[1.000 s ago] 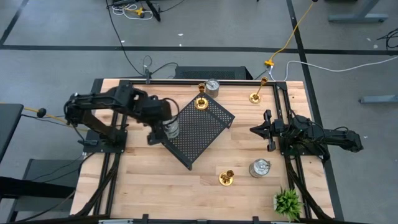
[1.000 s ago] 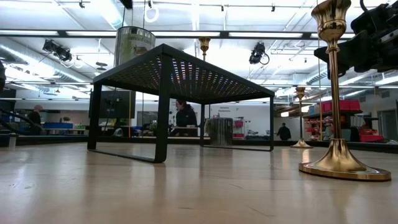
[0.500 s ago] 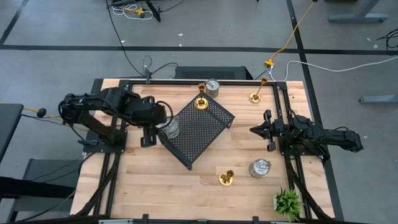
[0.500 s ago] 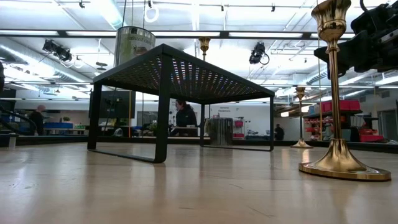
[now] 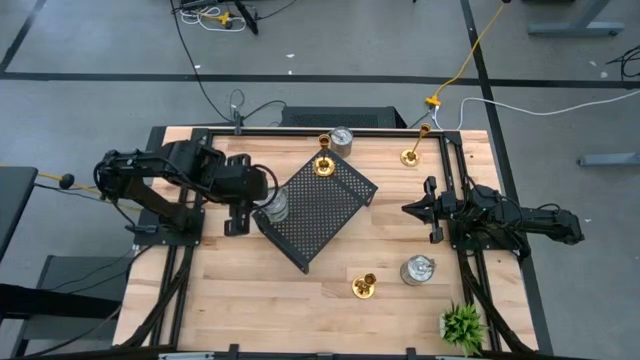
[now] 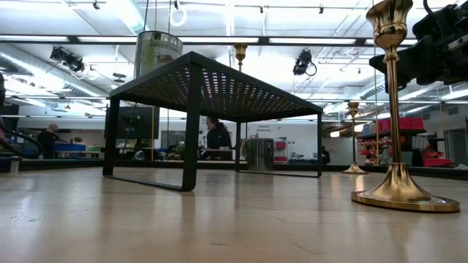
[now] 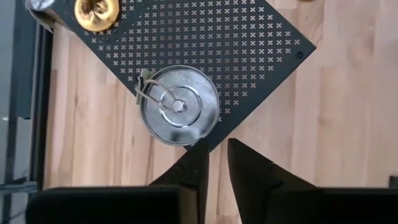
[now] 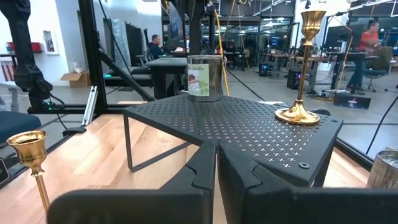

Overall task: Pick & Place candle stick holders
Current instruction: Put the bottom left silver scented candle on the shelf

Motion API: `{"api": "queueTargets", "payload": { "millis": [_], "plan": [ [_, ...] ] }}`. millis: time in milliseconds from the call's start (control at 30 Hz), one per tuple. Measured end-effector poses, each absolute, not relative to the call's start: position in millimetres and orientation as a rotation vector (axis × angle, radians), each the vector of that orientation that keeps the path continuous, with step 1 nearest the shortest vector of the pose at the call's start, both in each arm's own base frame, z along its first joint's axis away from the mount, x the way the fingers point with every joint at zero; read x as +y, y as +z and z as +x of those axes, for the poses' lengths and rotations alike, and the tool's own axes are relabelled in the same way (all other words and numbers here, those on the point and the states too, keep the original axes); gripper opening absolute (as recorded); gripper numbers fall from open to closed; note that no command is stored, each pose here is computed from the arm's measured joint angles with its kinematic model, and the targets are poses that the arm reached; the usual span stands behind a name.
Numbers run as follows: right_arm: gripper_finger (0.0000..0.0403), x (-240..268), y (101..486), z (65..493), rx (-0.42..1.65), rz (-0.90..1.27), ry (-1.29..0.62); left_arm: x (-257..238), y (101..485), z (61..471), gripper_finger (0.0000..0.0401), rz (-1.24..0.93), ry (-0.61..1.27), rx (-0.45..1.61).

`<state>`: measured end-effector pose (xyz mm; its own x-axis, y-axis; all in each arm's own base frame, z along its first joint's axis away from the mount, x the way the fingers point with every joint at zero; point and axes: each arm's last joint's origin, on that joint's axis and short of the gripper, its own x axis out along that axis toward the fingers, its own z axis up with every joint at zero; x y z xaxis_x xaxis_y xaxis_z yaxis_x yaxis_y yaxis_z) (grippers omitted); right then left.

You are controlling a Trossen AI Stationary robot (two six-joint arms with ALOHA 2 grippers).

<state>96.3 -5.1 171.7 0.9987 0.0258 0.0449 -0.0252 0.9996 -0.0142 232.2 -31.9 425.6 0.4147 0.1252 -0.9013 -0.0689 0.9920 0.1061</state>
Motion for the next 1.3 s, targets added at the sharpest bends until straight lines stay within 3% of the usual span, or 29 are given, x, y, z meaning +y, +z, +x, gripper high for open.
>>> {"api": "queueTargets", "payload": {
  "millis": [467, 1000, 1300],
  "plan": [
    [0.0023, -5.1, 171.6, 96.4, -0.045, -0.014, 0.026, -30.9, 425.5, 233.0, 0.0006, 0.117, 0.114, 1.135],
    [0.0023, -5.1, 171.6, 96.4, -0.045, -0.014, 0.025, -28.9, 426.7, 225.5, 0.0009, 0.128, 0.1, 1.145],
    [0.0023, -5.1, 171.6, 96.4, -0.045, -0.014, 0.025, -24.1, 394.2, 191.1, 0.0005, 0.082, 0.095, 1.078]
  ]
}}
